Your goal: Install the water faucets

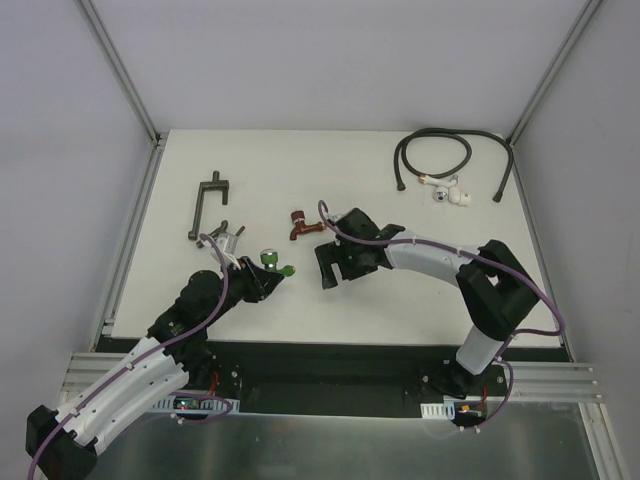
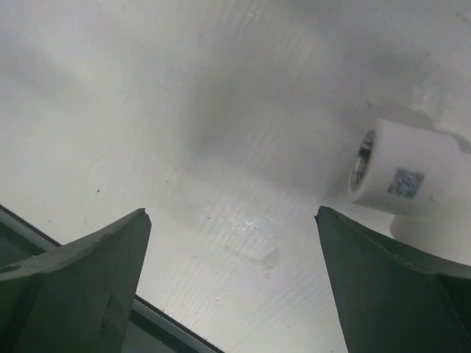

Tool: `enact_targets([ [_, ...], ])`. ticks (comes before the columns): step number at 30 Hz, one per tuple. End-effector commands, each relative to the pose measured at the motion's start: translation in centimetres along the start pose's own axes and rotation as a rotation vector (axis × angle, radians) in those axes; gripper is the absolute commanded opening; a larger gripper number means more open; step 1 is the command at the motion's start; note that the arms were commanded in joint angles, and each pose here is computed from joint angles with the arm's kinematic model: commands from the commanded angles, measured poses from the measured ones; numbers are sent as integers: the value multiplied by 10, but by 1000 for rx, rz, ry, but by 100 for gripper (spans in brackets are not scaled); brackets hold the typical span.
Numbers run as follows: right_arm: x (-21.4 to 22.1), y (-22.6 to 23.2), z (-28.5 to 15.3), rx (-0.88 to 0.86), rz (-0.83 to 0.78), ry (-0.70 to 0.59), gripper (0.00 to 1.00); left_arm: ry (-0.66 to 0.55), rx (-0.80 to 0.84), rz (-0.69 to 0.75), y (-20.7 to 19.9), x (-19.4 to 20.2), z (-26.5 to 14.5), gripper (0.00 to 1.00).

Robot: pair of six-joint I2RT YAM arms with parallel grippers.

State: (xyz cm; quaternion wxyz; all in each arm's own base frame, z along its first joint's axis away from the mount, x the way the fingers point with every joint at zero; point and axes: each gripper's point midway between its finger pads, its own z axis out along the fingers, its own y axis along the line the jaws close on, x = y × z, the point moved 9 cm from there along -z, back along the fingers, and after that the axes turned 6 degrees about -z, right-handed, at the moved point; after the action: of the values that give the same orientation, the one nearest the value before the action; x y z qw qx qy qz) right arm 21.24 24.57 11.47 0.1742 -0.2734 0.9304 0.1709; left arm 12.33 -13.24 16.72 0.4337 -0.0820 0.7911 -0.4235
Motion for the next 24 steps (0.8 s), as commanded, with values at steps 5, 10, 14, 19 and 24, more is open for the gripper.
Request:
enact_targets([
  [5, -26, 12, -37, -57, -112, -145, 95, -59, 45, -20, -16, -16, 0, 0],
  [10, -28, -11, -57, -100, -76, -140, 88, -59, 39, -14, -16, -16, 1, 0],
  [14, -30, -42, -66, -58, 0, -171, 86, -53, 36, -12, -16, -16, 2, 0],
  [19, -34, -74, -67, 22, 78, -151, 80, -47, 32, -14, -15, -15, 3, 0],
  [24, -28, -78, -54, 28, 121, -86, 73, -42, 38, -13, -16, -15, 2, 0],
])
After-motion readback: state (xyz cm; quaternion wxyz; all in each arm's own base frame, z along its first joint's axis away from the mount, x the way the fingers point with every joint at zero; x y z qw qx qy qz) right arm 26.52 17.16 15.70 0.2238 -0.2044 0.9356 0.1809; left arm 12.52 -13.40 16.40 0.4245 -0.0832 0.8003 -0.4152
